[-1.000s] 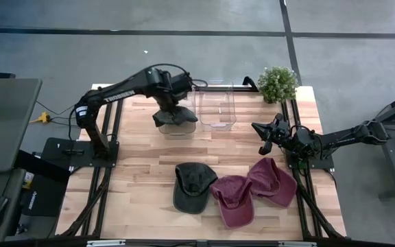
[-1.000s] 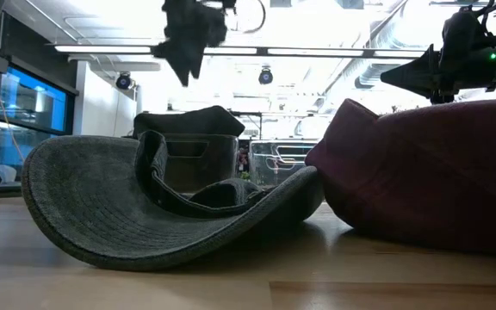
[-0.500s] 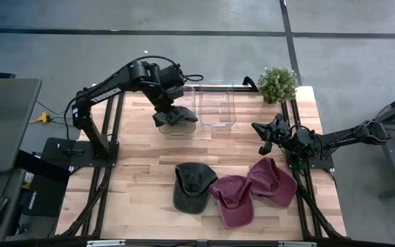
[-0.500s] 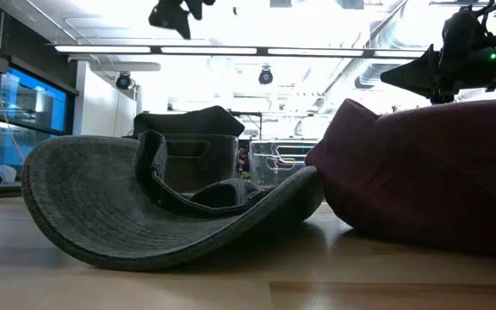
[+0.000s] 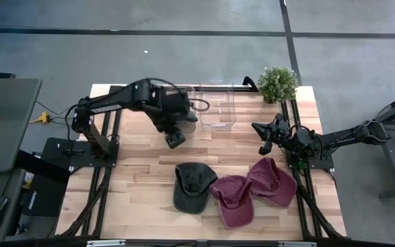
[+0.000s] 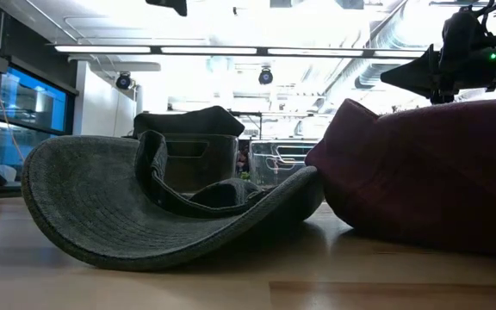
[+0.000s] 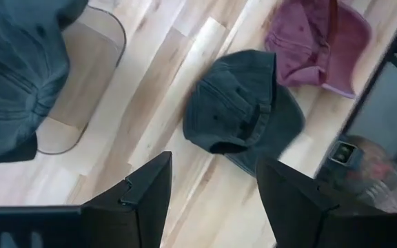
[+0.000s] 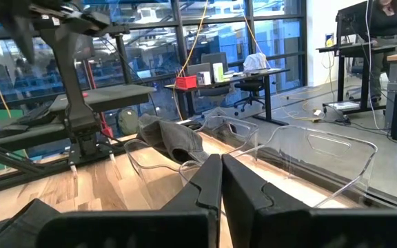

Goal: Pick & Place hat
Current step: Put the black cap into the left transparent bin

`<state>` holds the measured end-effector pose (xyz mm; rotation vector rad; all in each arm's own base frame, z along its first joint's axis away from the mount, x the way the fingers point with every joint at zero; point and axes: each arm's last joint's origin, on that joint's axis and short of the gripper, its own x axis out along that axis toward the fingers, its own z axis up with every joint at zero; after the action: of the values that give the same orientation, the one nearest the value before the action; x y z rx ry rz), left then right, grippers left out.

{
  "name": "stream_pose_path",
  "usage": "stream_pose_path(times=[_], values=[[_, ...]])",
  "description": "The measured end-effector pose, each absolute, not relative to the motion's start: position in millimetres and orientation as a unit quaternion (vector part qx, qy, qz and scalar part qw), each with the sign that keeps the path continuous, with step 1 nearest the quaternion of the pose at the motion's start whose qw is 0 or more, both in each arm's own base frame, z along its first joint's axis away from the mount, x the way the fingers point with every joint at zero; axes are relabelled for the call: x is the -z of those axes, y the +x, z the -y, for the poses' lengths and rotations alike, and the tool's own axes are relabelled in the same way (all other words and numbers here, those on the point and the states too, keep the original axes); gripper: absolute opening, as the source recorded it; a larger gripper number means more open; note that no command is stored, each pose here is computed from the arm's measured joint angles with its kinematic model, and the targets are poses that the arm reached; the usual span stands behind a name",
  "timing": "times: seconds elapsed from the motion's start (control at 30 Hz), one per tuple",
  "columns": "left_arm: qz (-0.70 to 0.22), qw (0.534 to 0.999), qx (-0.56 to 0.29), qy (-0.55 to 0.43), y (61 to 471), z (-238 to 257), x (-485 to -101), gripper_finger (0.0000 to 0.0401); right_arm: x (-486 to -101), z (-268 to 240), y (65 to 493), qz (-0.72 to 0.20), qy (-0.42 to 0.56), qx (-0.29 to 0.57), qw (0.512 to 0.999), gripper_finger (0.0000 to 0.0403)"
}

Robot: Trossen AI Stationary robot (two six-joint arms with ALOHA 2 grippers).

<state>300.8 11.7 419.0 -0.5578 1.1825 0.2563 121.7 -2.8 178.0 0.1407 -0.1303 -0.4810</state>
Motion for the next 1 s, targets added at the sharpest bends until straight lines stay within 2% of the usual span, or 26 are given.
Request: stream_pose_path(times=[0.47, 0.8, 1.0], values=[[-0.470, 0.832, -0.131, -0.265, 322, 57, -417, 0.0200, -178, 3, 122, 0.064, 0.069, 0.238, 0.967, 0.0007], [-0.482, 0.832, -0.131, -0.243, 341, 93, -366, 0.0200, -178, 3, 122, 0.064, 0.069, 0.238, 0.967, 0.0007], [-0.473, 0.823, -0.222, -0.223, 346, 89, -322, 0.0200, -178, 3, 122, 0.065, 0.070, 0.238, 0.967, 0.0009]])
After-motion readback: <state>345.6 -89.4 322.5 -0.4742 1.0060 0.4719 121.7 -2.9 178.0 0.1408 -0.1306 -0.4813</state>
